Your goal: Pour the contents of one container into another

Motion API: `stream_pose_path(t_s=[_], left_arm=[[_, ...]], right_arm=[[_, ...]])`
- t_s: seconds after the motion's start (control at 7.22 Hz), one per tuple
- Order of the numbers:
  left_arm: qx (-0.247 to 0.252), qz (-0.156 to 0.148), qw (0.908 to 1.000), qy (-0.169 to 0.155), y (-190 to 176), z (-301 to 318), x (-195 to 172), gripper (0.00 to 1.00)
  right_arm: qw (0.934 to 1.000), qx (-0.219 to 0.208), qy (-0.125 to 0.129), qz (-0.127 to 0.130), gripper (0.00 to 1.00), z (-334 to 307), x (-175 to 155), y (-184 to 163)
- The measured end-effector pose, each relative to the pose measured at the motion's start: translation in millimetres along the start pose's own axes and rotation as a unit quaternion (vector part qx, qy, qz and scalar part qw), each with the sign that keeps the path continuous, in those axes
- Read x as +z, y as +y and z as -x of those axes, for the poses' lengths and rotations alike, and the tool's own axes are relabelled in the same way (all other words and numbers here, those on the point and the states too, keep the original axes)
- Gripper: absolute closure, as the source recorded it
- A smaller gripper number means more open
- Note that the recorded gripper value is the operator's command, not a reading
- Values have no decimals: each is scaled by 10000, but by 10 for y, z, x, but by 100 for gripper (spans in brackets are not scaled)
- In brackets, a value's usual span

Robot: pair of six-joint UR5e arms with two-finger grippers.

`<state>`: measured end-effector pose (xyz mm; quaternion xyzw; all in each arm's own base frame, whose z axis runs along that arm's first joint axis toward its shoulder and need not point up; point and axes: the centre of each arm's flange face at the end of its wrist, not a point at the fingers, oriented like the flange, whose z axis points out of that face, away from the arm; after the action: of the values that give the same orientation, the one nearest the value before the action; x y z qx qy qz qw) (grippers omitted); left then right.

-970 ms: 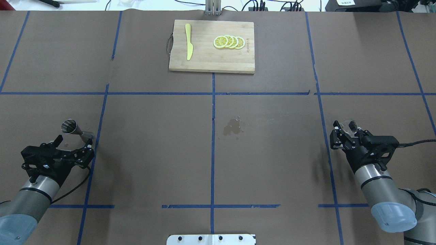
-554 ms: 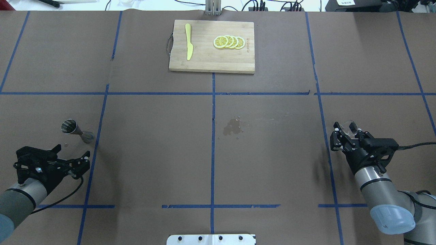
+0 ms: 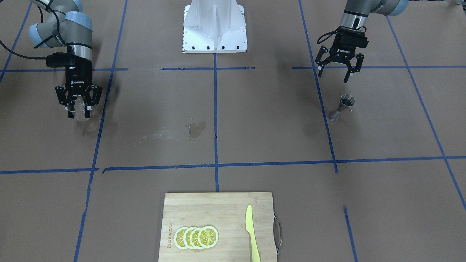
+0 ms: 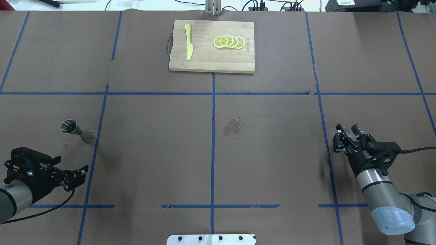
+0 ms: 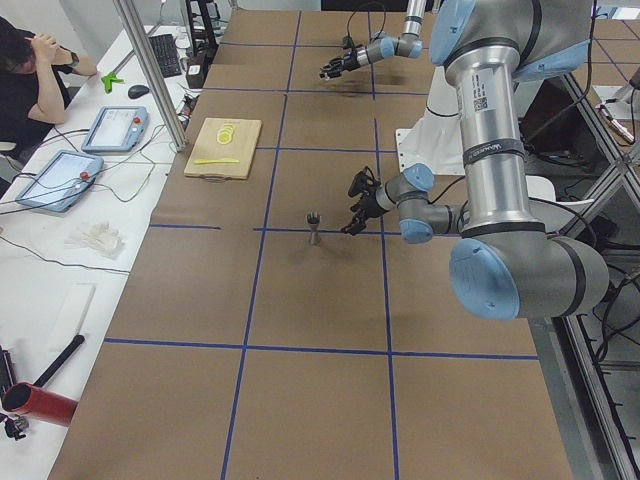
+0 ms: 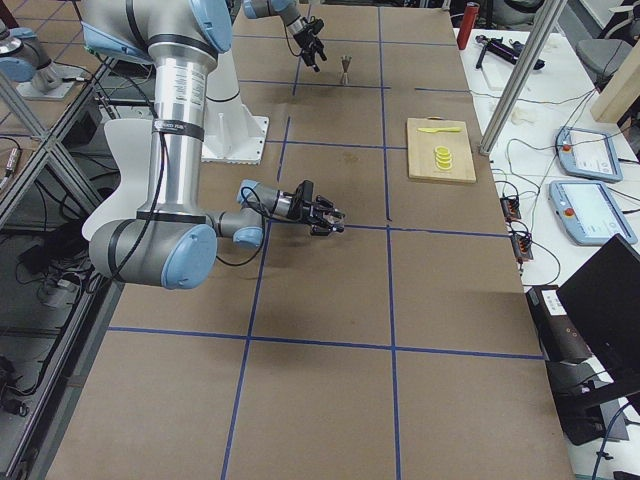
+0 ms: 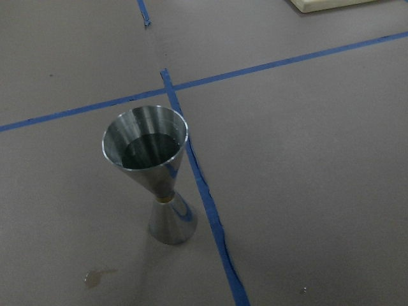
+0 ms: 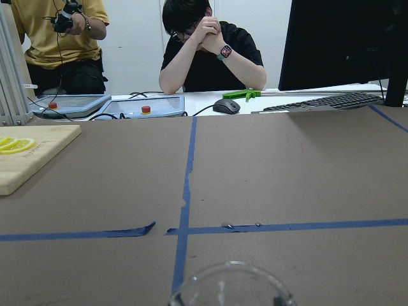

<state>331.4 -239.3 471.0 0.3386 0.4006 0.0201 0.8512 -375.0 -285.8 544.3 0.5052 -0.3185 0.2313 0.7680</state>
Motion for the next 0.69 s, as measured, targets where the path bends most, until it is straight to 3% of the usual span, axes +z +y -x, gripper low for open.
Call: stream_pose_path(t_s=[0.42,0.55,0.69], left_arm=[[40,333,9989,342,-129,-66,-205,0],[38,371,9985,395,-153,-77,-237,0],[33,382,9984,422,-168,-85,-254,0]], right_arm=[[9999,-40,-108,88,100,67,-77,138],[9998,-107,-125,124,92,66,-96,194],[9997,-168,-127,148,77,53,-103,239]])
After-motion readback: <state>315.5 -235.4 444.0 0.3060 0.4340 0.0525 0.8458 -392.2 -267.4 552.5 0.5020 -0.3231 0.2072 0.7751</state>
